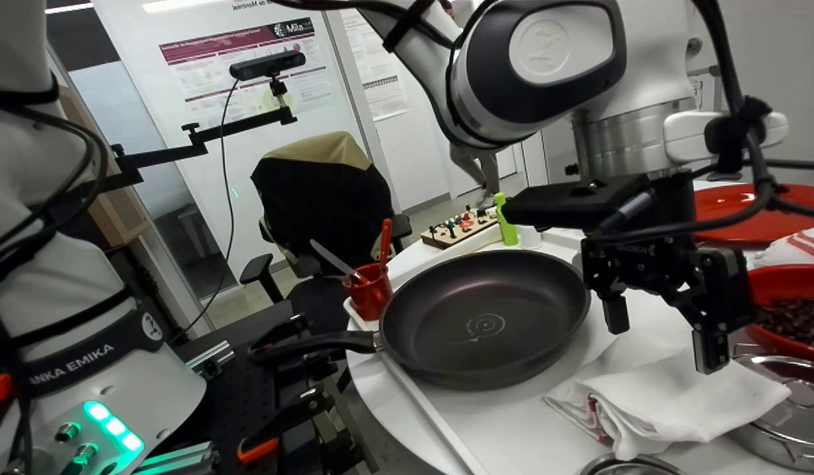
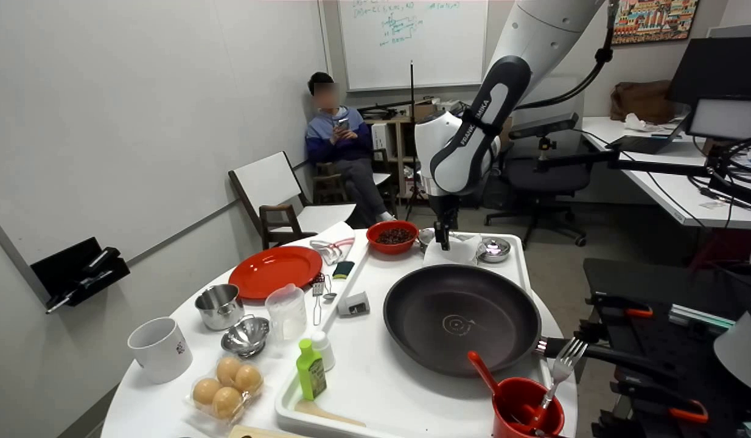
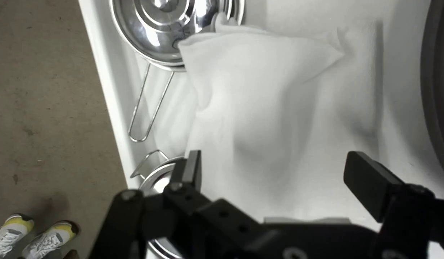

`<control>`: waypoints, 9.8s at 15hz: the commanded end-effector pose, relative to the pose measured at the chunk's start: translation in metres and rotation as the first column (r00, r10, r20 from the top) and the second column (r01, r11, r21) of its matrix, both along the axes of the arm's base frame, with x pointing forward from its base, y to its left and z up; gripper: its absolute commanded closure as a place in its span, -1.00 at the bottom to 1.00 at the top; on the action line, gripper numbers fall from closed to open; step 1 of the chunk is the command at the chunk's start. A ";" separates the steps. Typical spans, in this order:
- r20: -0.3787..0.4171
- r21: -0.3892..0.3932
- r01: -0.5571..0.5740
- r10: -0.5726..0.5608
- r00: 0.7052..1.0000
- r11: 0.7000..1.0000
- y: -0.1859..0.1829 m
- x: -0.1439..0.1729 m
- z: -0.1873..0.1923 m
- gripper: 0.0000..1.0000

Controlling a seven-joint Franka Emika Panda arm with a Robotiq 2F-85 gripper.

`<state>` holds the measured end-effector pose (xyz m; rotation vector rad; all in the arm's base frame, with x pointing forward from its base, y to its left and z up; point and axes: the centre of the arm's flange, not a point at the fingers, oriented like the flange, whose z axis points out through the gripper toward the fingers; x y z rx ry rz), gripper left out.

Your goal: Get the white kitchen towel from the table and use it to wipe the black pan

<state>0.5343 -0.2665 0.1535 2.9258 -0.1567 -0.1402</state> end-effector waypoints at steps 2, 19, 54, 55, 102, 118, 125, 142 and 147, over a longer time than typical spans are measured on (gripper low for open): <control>-0.012 -0.038 -0.026 0.025 1.000 0.999 0.003 0.003 -0.041 -1.00; -0.053 -0.068 -0.013 0.010 0.999 0.998 0.003 0.002 -0.066 0.82; 0.068 -0.003 -0.258 0.258 0.964 0.966 0.102 -0.052 0.042 0.80; 0.052 -0.002 -0.278 0.278 0.959 0.961 0.109 -0.055 0.037 0.80; 0.006 -0.040 -0.559 0.560 0.829 0.828 0.246 -0.094 -0.041 0.80; -0.001 -0.082 -0.513 0.514 0.858 0.855 0.204 -0.073 -0.042 0.80; 0.038 -0.113 -0.388 0.394 0.918 0.915 0.152 -0.049 -0.035 0.80; -0.022 -0.079 -0.468 0.468 0.883 0.880 0.171 -0.084 -0.052 0.80; -0.039 -0.077 -0.513 0.512 0.858 0.855 0.190 -0.090 -0.056 0.81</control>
